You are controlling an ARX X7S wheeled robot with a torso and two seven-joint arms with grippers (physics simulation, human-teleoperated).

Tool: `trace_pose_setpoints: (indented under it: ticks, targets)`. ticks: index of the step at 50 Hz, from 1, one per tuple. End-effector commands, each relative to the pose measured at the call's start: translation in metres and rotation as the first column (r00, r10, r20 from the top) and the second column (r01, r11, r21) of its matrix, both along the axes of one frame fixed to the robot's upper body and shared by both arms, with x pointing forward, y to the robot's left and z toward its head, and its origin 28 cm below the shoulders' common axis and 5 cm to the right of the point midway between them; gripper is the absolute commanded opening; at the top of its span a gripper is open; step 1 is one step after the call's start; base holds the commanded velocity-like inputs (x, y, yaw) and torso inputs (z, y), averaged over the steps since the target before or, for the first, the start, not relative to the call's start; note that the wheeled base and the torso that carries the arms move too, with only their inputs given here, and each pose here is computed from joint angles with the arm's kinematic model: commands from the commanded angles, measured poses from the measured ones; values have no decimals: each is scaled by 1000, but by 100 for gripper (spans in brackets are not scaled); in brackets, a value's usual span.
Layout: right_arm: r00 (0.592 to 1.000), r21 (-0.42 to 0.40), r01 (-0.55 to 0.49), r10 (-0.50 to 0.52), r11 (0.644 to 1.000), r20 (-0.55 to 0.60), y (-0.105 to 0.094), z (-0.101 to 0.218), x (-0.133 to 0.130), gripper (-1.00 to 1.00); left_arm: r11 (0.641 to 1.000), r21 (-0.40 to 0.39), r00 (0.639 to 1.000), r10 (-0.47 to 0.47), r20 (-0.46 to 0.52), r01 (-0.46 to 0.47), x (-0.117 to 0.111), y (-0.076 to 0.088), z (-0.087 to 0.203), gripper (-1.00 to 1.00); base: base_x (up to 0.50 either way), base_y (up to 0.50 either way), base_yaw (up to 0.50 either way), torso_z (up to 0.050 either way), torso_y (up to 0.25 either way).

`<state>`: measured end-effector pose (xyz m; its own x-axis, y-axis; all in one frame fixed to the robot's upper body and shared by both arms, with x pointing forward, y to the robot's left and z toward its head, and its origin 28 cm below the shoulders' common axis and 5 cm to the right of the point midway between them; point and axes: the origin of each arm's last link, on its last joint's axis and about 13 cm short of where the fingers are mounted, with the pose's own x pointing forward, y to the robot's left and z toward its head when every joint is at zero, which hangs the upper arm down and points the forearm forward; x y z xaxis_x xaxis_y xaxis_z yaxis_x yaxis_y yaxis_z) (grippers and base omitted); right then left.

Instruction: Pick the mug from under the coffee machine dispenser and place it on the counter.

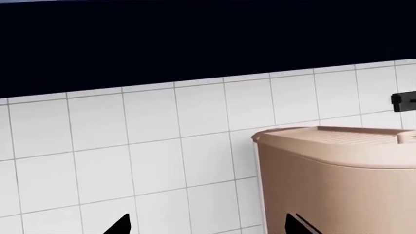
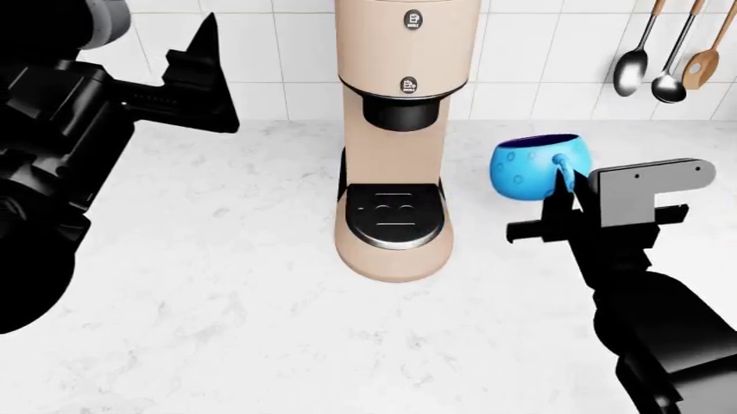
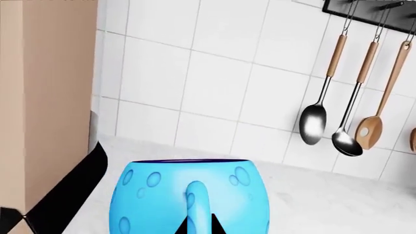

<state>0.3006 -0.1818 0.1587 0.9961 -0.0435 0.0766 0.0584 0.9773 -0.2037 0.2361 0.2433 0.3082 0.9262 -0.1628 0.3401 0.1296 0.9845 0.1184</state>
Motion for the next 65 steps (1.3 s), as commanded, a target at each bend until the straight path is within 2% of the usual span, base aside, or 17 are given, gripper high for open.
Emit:
trace_pose_setpoints:
  ticks: [1,34,35,44,65]
  targets:
    - [1000,-8,15,-15,1000,5,1,-14,10,-100,1000,4,1000,1,-4,-1,1,-1,-1,100,0,0,0,0,0]
    - [998,-1,28,-28,1000,-64,2,-33,10,-100,1000,-3,1000,6,-5,-6,2,2,-3,100,0,0,0,0,0]
    - [997,1,41,-41,999,-70,0,-31,9,100,1000,-3,1000,5,-4,-5,1,2,-3,100,0,0,0,0,0]
    - [993,14,103,-102,995,-61,-5,-27,6,100,1000,-3,1000,4,1,-4,0,1,-1,100,0,0,0,0,0]
    - [996,11,65,-64,998,-57,-4,-24,-3,100,1000,0,1000,-2,6,2,-3,-1,1,100,0,0,0,0,0]
